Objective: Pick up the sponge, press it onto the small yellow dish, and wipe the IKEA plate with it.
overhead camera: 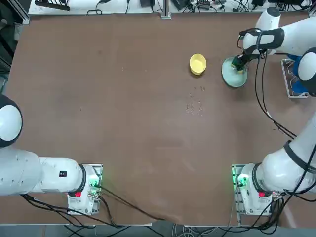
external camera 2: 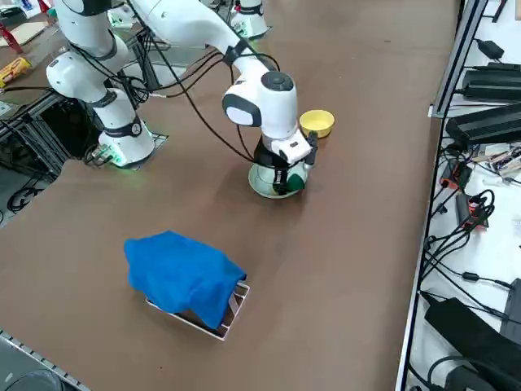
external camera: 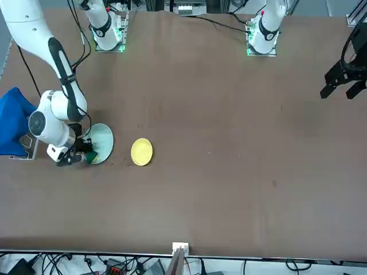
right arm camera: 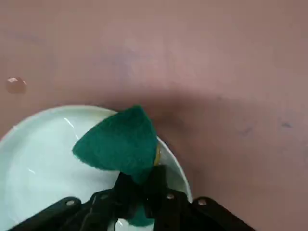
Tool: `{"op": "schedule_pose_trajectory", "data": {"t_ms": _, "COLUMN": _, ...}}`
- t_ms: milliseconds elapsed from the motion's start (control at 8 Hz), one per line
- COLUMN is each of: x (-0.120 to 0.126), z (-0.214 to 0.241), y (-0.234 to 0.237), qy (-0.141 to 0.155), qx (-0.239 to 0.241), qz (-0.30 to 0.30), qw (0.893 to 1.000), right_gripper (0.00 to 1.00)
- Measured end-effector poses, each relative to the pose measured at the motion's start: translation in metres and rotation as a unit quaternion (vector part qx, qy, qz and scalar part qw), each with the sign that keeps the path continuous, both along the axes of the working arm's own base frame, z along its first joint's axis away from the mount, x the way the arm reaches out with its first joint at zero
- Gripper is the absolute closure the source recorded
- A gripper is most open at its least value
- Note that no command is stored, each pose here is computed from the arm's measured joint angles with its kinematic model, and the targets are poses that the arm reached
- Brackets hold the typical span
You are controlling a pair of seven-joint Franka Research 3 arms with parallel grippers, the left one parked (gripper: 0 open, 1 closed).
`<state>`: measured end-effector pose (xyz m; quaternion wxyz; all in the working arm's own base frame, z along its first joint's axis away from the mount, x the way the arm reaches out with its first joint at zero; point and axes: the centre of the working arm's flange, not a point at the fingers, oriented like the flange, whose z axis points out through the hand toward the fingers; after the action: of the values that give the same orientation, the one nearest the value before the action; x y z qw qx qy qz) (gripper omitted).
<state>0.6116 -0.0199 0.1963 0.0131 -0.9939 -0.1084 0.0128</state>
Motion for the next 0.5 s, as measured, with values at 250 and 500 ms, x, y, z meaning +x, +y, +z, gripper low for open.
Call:
{"op": "schedule_pose_trajectory", "data": {"t_ms": 250, "x": 0.004, "z": 0.0, "y": 0.024, "qy": -0.002, "qx": 0.004, "qz": -0.006, "qw": 1.0, "right_gripper": 0.9}}
{"op": "schedule_pose_trajectory", "data": {"t_ms": 500, "x": 0.003, "z": -0.001, "y": 0.042, "qy": 0.0, "qx": 0.006, "qz": -0.019, "qw": 1.0, "right_gripper": 0.9}}
